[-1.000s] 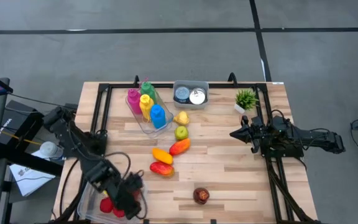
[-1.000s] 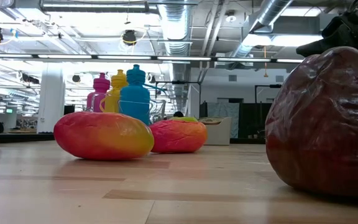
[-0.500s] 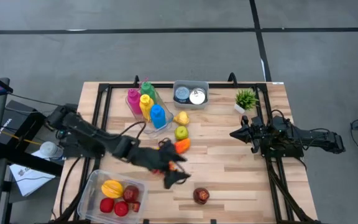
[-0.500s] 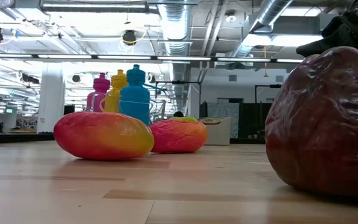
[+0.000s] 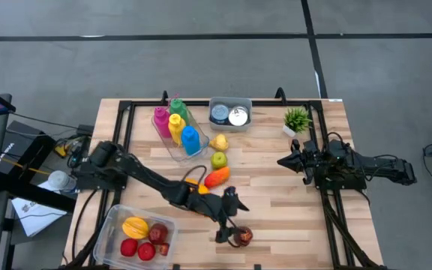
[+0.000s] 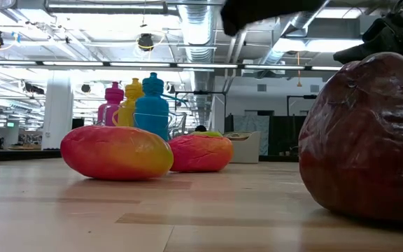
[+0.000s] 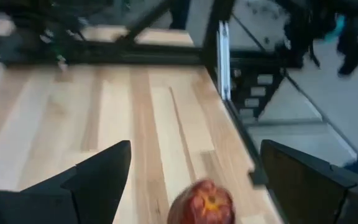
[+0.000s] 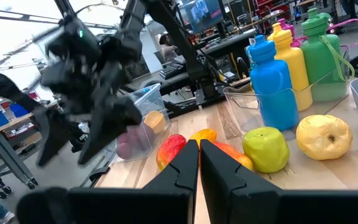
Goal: Pick & Place Food Item
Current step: Put the red apple into the white bin
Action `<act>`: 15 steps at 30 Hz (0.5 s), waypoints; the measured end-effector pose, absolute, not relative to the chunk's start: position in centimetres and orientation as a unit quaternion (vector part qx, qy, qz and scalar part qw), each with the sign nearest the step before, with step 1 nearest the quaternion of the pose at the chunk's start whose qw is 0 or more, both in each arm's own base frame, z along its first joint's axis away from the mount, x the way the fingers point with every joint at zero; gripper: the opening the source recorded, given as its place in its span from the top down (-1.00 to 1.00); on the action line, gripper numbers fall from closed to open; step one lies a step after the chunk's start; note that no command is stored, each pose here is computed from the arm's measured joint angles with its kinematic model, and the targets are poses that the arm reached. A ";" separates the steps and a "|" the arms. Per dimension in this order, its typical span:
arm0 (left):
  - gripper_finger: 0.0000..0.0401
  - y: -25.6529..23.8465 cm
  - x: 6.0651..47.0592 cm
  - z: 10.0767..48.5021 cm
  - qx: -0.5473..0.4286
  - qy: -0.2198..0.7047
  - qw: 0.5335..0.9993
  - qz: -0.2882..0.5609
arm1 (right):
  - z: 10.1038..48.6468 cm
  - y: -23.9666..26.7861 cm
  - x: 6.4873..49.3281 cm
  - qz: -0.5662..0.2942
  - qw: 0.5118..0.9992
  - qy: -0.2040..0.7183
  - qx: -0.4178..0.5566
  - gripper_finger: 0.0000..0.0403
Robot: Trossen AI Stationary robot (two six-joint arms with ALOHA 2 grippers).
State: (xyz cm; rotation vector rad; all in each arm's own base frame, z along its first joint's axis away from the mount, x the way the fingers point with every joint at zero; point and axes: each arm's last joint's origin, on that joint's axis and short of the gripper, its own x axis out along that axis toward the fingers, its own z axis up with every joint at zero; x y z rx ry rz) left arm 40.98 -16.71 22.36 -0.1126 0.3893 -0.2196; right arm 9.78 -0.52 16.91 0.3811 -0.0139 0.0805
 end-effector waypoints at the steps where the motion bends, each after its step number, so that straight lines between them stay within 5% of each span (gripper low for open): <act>1: -0.73 -16.9 41.2 21.6 -0.047 0.195 0.973 -0.116 | 16.9 -0.5 9.8 0.040 0.981 -0.007 0.190 0.94; 15: -0.73 -19.0 42.5 16.3 -0.024 0.188 0.964 -0.187 | 16.9 -0.5 9.8 0.040 0.981 -0.006 0.189 0.94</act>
